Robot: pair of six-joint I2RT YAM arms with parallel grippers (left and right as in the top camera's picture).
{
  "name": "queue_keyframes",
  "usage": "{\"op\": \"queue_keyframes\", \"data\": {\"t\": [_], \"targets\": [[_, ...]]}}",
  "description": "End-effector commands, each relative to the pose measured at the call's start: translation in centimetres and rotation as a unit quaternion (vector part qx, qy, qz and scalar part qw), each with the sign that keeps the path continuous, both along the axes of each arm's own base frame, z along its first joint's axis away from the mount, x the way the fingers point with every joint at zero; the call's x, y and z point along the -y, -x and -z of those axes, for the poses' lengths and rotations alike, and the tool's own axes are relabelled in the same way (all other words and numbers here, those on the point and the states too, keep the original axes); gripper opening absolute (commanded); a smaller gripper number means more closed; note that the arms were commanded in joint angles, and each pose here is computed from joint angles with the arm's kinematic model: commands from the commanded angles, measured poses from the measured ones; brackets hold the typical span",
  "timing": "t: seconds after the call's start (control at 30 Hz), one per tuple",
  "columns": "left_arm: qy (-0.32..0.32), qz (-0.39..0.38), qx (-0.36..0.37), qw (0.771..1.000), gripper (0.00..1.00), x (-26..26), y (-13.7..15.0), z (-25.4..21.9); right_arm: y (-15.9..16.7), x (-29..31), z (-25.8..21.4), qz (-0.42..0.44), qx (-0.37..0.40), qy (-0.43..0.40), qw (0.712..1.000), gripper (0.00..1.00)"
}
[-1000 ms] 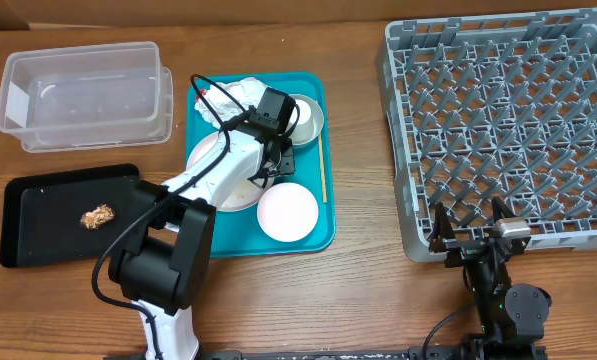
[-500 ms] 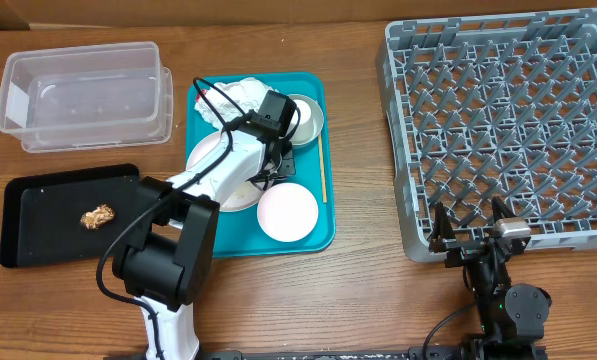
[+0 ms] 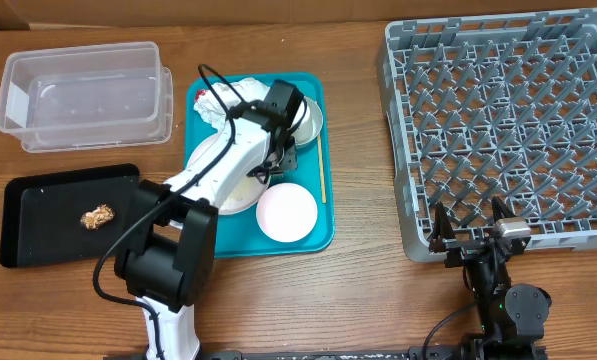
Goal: Sort waste into correct bins and load items into the dishwasher
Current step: 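Reach the left gripper to the pink plate's rim and grasp it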
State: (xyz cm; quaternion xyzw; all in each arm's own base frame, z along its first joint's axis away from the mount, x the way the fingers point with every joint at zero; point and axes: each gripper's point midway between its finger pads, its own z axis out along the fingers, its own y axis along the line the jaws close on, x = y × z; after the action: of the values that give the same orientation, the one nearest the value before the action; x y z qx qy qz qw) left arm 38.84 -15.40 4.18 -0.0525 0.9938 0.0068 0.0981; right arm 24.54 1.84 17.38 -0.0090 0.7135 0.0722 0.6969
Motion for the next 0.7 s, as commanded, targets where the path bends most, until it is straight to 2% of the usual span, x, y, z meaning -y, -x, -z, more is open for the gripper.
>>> {"op": "queue_keyframes", "data": {"t": [0.0,0.67], "targets": [[-0.014,0.006,0.011,1.0,0.04,-0.2,-1.3,-1.0,0.0,0.2,0.2,0.006,0.002,0.004,1.0,1.0],[-0.039,0.006,0.0,0.999,0.04,-0.8,-1.0,-3.8,0.0,0.2,0.2,0.006,0.002,0.004,1.0,1.0]]}}
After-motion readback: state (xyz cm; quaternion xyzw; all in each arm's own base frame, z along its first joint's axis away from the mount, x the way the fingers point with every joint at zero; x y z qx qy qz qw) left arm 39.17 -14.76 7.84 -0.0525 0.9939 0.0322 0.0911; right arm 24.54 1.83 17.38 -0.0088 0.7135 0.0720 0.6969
